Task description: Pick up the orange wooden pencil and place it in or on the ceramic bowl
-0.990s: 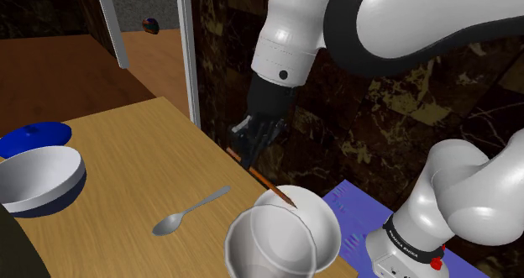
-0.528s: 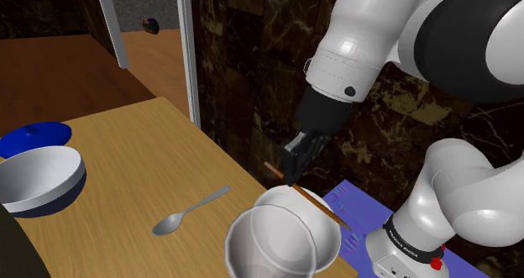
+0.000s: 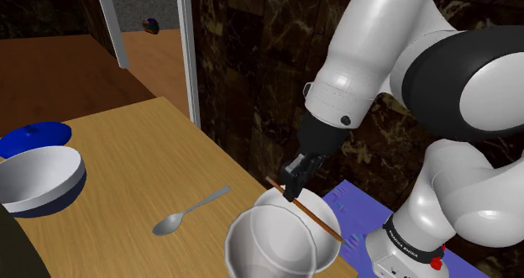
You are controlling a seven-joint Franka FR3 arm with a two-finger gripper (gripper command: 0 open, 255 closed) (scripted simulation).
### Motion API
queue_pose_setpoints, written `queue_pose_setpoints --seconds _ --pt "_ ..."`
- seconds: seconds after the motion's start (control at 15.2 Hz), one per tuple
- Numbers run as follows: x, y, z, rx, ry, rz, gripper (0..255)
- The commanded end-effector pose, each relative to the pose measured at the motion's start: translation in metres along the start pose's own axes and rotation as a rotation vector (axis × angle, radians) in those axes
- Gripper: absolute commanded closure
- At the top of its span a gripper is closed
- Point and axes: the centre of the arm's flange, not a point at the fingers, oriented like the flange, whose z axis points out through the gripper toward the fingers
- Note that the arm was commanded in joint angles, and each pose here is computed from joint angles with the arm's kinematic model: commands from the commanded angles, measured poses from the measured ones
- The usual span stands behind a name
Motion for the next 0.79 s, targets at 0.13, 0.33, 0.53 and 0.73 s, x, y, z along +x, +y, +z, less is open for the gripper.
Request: queue_pose_setpoints --seconds 0.13,0.33,0.53,0.73 --pt "-0.001 0.005 0.020 0.000 0.000 0.000 255" --pt "-0.001 0.008 0.036 0.000 0.000 0.000 255" --pt "-0.001 0.010 0.045 0.000 0.000 0.000 255" --pt "-0.001 0.010 0.045 0.000 0.000 0.000 255"
